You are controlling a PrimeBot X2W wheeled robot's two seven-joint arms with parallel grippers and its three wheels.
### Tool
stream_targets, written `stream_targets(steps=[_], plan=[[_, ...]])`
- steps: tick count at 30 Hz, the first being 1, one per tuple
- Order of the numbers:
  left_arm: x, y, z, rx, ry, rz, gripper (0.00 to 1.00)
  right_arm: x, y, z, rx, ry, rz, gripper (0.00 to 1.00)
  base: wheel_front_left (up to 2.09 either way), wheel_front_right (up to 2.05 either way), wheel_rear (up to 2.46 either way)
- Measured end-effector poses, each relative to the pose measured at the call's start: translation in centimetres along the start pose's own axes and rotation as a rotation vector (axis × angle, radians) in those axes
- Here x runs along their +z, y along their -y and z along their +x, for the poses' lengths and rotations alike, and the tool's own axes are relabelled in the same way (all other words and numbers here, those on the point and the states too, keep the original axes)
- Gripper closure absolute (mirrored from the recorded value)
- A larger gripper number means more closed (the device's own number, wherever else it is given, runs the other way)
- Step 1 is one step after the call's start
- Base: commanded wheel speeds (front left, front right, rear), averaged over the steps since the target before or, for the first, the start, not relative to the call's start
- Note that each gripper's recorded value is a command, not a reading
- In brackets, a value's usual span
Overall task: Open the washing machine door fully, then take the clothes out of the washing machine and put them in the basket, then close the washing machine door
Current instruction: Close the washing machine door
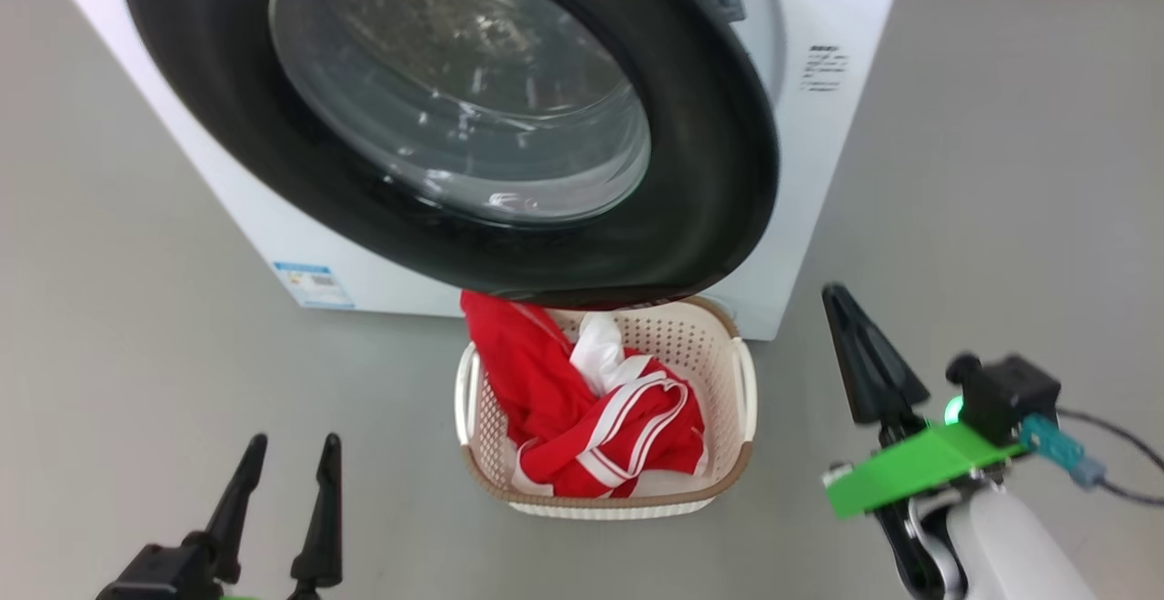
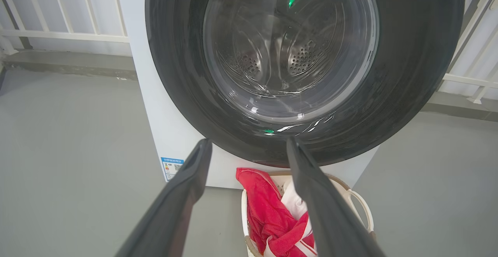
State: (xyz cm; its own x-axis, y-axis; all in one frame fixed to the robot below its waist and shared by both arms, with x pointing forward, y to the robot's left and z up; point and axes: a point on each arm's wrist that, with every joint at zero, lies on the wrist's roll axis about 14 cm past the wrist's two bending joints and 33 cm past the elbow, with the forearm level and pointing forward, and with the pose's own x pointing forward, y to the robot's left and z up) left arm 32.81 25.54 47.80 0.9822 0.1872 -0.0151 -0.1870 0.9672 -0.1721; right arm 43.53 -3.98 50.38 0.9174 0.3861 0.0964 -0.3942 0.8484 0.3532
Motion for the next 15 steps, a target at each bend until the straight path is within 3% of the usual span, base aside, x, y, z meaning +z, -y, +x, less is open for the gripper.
stream_targets(steps=[15], plan=[[-0.5, 0.2, 2.1, 0.024, -0.015, -0.023, 0.0, -0.5, -2.8, 8.0, 0.129, 0.019, 0.023, 1.0, 0.0, 0.0, 0.0]])
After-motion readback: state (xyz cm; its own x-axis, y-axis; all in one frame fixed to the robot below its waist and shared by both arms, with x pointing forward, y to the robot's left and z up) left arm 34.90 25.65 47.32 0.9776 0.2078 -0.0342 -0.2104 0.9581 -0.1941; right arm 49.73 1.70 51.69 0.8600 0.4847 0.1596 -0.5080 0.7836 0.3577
